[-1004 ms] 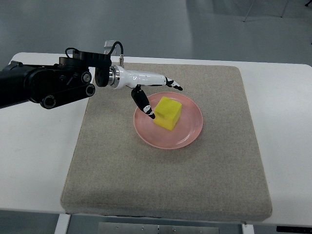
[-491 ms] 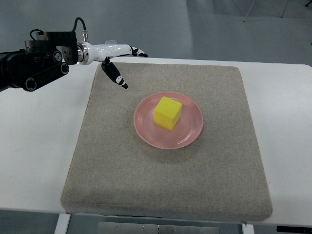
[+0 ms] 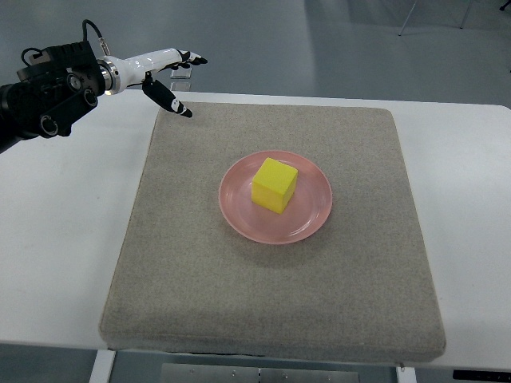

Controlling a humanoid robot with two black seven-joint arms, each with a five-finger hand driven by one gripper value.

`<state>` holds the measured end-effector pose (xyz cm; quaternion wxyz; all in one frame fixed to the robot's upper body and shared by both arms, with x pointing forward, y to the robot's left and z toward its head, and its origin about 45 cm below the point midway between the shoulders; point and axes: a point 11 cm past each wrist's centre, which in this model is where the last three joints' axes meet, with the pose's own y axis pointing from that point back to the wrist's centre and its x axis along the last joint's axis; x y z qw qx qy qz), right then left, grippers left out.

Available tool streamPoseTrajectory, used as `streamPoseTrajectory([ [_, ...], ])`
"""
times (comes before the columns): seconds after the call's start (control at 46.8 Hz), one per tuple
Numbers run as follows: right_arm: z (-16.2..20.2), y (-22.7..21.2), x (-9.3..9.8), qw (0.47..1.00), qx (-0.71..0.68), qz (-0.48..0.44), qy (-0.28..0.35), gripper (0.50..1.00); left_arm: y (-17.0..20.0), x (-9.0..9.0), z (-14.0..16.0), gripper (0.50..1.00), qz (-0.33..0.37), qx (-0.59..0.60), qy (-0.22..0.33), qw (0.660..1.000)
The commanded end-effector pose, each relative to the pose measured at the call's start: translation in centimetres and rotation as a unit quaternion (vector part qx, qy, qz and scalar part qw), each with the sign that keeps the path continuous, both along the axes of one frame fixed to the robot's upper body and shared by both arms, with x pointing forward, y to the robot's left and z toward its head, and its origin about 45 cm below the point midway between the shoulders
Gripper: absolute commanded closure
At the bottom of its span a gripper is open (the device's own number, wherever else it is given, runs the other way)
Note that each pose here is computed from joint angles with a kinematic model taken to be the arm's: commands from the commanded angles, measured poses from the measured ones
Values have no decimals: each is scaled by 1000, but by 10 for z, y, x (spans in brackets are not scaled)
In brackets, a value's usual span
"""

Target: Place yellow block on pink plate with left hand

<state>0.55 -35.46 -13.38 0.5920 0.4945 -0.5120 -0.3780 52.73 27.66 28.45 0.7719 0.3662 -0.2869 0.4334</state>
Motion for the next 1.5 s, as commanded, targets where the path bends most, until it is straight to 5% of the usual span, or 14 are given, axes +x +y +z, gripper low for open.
streamPoseTrajectory([
  [0.0,0,0,0,1000,0,-1,0,576,6,4,-1,527,38,-52,-2,998],
  [0.342,0,0,0,1000,0,0,0,576,22,7,-16,525,165,-220,12,961],
  [0.683,0,0,0,1000,0,0,0,576,37,1,-34,523,265,-400,25,877],
  [0.961,0,0,0,1000,0,0,0,576,28,-10,-55,523,236,-498,65,832],
  [1.303,0,0,0,1000,0,0,0,576,21,-9,-40,521,190,-604,53,772],
  [1.474,0,0,0,1000,0,0,0,576,18,-12,-48,521,194,-609,58,767],
])
